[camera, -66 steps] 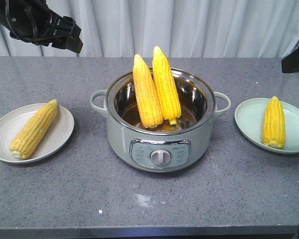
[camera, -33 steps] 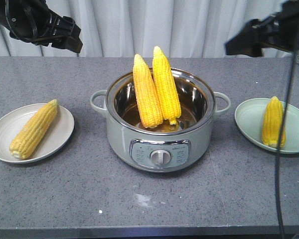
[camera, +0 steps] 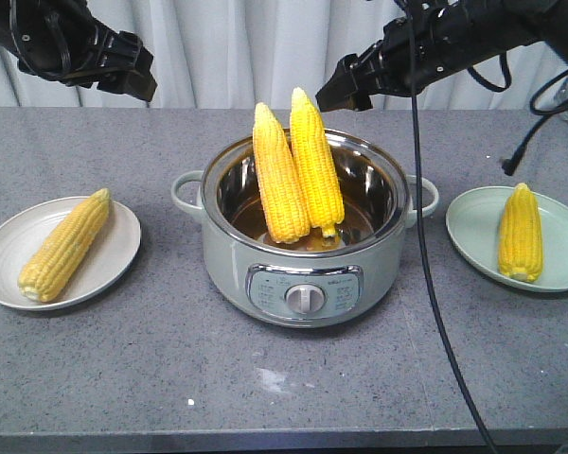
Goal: Distribute corn equally
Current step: 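Lower the right gripper into the pot and grasp the farther corn cob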
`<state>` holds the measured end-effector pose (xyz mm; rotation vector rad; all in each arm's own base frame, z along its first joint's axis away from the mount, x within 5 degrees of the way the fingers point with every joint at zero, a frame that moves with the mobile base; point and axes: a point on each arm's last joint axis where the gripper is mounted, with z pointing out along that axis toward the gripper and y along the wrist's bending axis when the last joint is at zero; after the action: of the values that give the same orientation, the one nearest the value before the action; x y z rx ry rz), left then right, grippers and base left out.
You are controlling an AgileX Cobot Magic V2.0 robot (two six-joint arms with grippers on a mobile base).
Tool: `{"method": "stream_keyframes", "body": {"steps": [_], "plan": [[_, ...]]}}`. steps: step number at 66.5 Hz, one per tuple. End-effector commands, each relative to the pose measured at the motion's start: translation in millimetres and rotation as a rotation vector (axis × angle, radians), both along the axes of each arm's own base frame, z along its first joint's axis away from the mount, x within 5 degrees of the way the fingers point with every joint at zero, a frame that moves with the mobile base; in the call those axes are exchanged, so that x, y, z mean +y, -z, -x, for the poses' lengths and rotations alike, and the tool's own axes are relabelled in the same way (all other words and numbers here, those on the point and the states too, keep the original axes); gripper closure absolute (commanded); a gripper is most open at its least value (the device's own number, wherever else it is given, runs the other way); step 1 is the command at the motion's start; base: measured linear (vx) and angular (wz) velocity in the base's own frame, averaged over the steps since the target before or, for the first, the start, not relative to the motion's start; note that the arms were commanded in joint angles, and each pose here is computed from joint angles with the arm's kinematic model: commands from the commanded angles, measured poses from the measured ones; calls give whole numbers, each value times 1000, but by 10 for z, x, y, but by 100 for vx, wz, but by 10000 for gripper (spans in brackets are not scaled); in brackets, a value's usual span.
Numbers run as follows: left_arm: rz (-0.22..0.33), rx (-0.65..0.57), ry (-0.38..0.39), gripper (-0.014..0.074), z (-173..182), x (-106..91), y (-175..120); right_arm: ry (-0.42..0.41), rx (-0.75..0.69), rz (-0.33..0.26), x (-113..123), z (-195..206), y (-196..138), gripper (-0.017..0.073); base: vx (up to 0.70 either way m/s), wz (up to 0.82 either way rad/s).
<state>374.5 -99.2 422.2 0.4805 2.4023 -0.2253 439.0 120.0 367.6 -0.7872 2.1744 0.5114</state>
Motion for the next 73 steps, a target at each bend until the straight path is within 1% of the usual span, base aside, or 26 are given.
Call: {"method": "stream_keyframes", "body": {"steps": [1, 8, 21, 31, 48, 54, 73], "plan": [[39, -118, 5, 50, 147, 13, -308, 1, -105, -73, 16, 32, -320, -35, 0, 0], [36, -119, 8, 50, 147, 13, -308, -10, -95, -92, 58, -47, -259, -35, 0, 0], [36, -119, 8, 50, 147, 13, -308, -40, -70, -76, 157, -137, -70, -35, 0, 0], [36, -116, 9, 50, 149, 13, -306, -41, -64, -79, 235, -208, 55, -35, 0, 0], [35, -115, 10, 50, 150, 13, -306, -44, -51, -81, 253, -273, 172, -30, 0, 0], [34, -116, 11, 50, 150, 13, -306, -51, -55, -77, 255, -276, 179, 1, 0, 0], [34, -117, 11, 50, 149, 13, -306, -51, -53, -80, 257, -276, 184, 178, 0, 0]]}}
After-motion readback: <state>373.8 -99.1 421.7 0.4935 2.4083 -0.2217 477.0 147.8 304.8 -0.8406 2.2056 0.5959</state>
